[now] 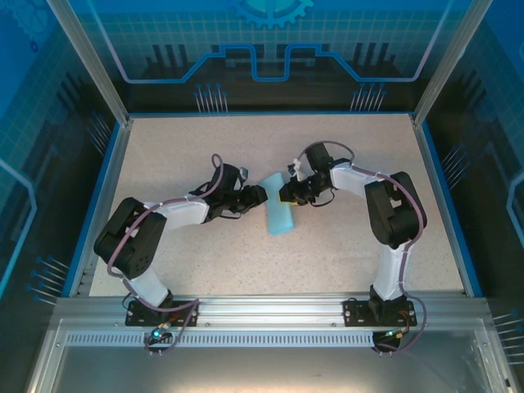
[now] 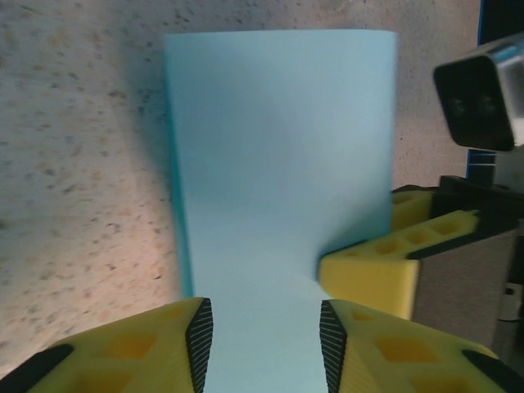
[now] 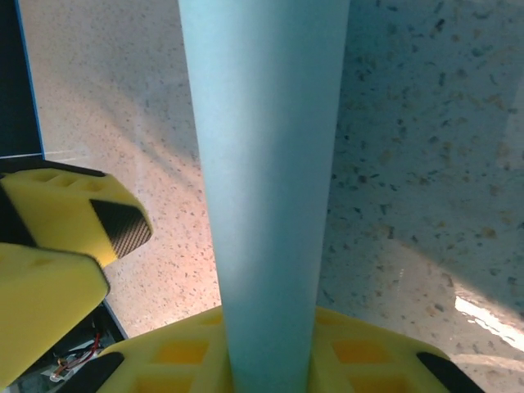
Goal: Fold a paper plane with a square sheet of paper (pick it up from the middle)
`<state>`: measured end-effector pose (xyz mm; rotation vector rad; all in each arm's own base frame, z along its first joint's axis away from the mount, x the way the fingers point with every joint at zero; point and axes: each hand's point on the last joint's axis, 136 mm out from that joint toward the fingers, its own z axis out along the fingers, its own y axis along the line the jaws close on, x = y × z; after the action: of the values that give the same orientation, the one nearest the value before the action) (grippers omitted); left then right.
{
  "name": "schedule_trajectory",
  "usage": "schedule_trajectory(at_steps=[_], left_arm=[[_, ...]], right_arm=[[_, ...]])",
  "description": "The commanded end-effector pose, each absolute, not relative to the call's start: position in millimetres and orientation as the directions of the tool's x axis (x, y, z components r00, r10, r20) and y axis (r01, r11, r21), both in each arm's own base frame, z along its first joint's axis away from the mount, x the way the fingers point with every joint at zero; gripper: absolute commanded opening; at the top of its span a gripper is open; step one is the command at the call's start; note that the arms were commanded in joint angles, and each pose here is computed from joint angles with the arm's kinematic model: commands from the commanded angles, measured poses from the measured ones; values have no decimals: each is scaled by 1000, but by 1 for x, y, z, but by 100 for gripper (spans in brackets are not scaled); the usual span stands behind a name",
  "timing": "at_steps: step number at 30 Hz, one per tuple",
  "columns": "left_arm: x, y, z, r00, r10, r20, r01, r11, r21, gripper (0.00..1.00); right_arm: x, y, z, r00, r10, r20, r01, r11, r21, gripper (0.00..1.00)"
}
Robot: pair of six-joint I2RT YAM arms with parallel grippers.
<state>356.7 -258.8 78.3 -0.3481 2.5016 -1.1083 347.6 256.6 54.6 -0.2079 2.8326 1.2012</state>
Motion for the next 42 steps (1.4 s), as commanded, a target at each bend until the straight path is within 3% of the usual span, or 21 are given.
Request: schedule_trajectory(at_steps=[1, 32, 42], left_arm=[[368, -278, 91, -899, -362, -248, -32, 619, -785, 41], [374, -297, 36, -937, -296, -187, -82, 705, -704, 7], [372, -294, 18, -944, -290, -156, -115, 734, -670, 2]], right_arm=[[340, 249, 37, -992, -108, -57, -117, 708, 697, 24], [343, 236, 25, -999, -41, -9, -36, 747, 663, 29], [347, 236, 43, -999, -24, -29, -37, 742, 670, 33]])
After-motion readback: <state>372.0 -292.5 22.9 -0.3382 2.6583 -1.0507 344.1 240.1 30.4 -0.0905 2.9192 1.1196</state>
